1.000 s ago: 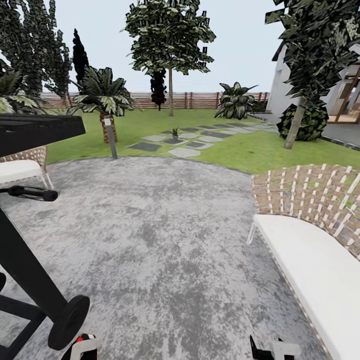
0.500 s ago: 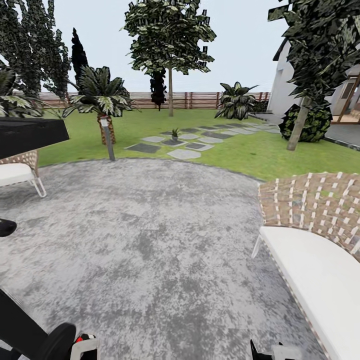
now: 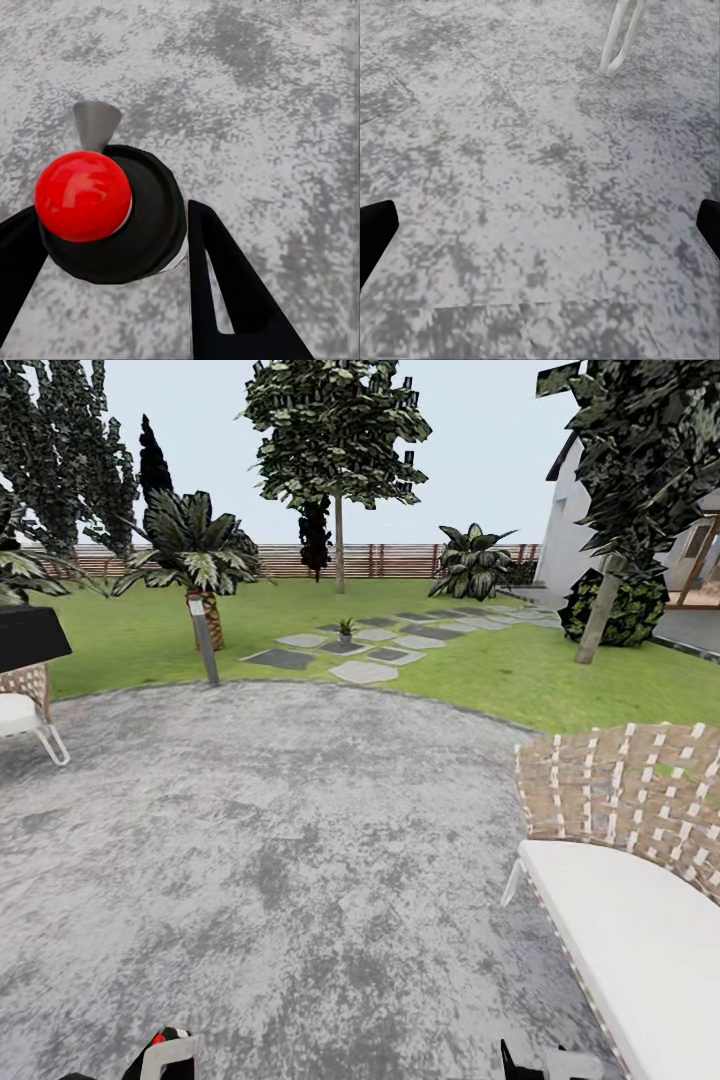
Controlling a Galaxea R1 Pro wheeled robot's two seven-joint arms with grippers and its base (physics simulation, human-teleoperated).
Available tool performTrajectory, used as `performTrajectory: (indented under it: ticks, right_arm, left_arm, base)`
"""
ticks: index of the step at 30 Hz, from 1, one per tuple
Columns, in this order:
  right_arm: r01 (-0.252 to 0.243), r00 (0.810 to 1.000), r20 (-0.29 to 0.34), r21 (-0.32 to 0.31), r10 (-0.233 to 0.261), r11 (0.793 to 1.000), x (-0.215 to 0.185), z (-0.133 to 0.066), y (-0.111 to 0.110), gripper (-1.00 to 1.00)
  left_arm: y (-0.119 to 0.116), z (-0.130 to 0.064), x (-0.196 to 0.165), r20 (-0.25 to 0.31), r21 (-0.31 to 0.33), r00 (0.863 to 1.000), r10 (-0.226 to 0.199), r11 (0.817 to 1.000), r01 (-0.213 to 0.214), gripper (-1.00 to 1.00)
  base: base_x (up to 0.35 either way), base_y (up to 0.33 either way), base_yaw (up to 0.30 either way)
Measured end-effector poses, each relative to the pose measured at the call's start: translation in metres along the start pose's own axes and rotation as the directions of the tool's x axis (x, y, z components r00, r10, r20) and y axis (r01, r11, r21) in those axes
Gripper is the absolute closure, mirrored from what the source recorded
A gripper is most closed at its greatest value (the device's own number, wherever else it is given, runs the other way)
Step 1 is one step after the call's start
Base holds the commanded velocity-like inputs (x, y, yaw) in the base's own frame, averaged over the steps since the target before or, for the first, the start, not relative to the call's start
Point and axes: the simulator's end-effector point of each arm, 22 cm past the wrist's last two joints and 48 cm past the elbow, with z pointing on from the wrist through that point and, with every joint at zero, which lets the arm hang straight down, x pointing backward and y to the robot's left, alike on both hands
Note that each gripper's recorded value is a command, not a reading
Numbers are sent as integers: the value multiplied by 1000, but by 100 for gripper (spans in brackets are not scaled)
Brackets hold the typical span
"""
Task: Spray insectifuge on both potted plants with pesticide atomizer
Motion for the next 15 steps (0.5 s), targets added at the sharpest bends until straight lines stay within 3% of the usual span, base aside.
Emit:
performTrajectory:
  ticks: [15]
  right_arm:
    - [0,1000,0,0,0,1000,0,0,0,-100]
  left_arm:
    - [0,0,0,0,0,1000,0,1000,0,100]
  base:
    - [337,-5,0]
